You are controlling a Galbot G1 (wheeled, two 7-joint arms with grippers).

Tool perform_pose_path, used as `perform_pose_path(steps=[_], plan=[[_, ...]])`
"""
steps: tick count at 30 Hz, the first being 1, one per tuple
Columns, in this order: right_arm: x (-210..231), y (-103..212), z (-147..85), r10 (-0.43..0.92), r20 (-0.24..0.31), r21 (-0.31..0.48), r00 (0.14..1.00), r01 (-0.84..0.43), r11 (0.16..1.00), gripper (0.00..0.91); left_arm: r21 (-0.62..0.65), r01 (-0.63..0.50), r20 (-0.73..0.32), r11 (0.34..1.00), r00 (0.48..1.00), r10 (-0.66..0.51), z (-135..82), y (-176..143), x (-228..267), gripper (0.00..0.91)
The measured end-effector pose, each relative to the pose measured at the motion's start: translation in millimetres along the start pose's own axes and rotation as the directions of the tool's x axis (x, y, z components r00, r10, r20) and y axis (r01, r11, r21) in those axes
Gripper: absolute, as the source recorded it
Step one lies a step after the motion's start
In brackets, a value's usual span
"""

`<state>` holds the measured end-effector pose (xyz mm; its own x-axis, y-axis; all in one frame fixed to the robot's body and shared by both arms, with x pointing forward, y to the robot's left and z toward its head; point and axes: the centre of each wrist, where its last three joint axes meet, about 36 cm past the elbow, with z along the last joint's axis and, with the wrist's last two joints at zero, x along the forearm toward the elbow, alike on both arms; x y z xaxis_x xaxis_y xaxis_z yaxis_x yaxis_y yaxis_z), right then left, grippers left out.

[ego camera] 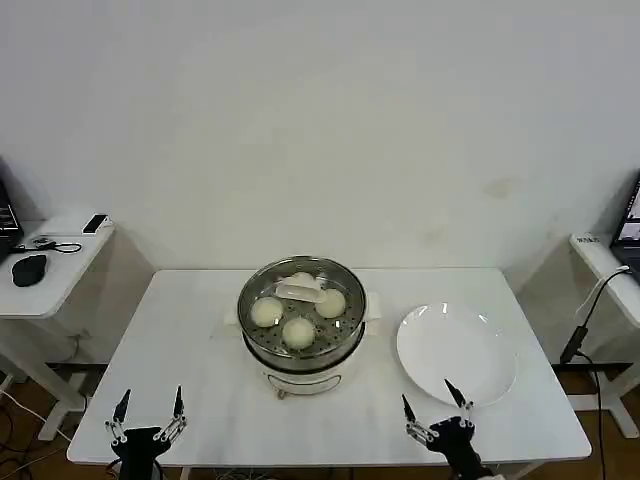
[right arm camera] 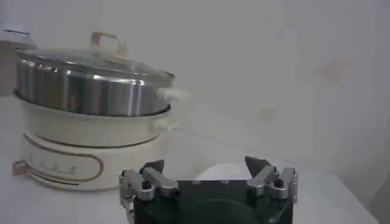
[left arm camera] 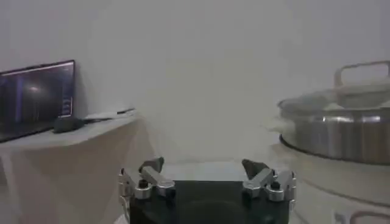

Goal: Take steamed baozi put them in steamer then cover it.

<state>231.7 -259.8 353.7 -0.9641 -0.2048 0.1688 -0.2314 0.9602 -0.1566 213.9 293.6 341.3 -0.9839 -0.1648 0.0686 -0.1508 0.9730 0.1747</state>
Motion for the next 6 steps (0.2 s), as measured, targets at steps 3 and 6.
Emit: perform_pose_path(steps=[3,6], plan=[[1.7,-2.0,-1.6,-0.008,-0.004,-0.011,1.0,0.008,1.0,0.907,-0.006,-0.005,-0.006,1.0,1.0,0.005,0.7,-0.6,2.0,0.907],[2.7,-2.4,-1.5,-0.015,-0.011,-0.027,1.0,0.014,1.0,0.907,-0.013,-0.012,-0.014,1.0,1.0,0.012,1.5,-0.1,2.6,0.907]])
